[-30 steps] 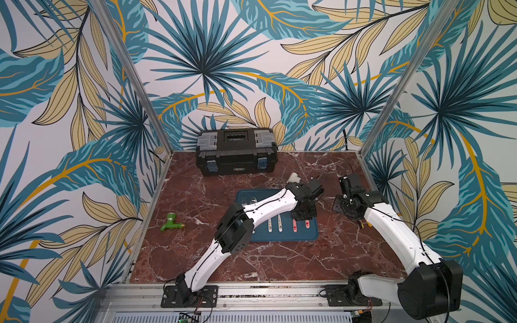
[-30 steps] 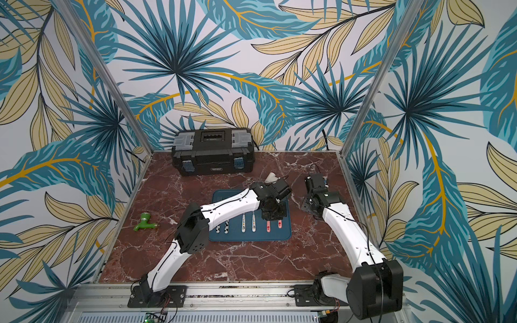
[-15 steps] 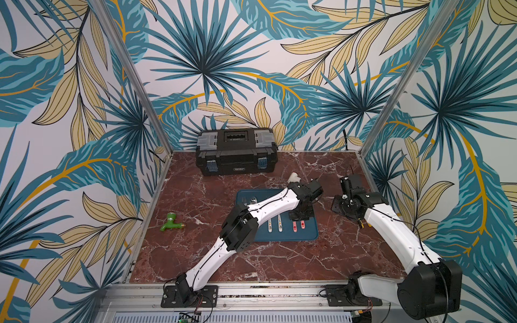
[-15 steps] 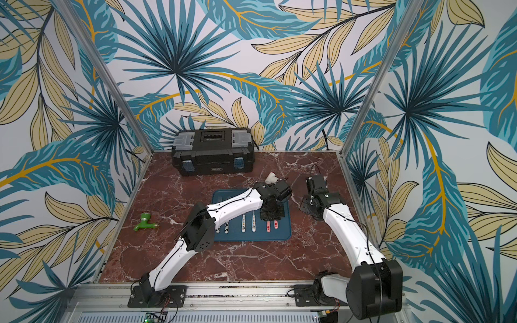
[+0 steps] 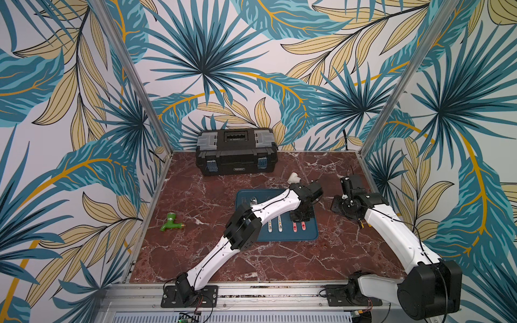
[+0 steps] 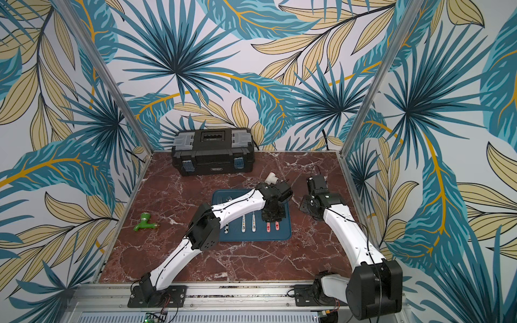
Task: Set the spoon and fork side by side
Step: Place the spoon on the tray.
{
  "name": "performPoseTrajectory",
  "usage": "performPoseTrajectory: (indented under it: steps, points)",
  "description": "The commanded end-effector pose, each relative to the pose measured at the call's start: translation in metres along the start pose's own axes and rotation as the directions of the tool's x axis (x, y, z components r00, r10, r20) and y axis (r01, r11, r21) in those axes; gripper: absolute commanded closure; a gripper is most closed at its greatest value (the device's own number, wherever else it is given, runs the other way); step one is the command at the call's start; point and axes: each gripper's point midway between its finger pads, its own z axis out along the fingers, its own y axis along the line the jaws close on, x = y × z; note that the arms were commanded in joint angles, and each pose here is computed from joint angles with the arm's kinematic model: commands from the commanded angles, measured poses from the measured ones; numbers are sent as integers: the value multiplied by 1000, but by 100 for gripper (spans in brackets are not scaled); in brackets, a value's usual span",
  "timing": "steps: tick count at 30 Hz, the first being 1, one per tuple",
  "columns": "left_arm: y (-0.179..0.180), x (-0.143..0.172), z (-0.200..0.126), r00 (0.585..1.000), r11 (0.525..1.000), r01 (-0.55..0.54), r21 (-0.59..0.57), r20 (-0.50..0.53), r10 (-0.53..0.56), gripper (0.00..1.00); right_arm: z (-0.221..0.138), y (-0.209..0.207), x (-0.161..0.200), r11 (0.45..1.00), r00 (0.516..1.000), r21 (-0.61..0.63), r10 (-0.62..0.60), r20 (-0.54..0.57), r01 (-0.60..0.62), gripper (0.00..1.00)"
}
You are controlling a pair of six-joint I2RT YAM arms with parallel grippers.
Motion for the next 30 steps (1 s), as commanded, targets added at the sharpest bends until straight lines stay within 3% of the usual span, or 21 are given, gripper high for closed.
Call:
performPoseTrajectory:
  steps: [1, 13, 30]
  points:
    - [-6, 0, -3, 1000, 1000, -10, 13, -5, 10, 100, 2, -3, 5, 1000, 1000, -2, -3, -7, 3, 61]
    - [-5, 6, -2, 1000, 1000, -20, 4, -24, 20, 100, 1, -3, 5, 1000, 1000, -10, 2, -8, -2, 61]
    - [-6, -1, 4, 1000, 1000, -1, 22, -31, 2, 85, 1, -3, 4, 1000, 1000, -16, 6, -6, -6, 60]
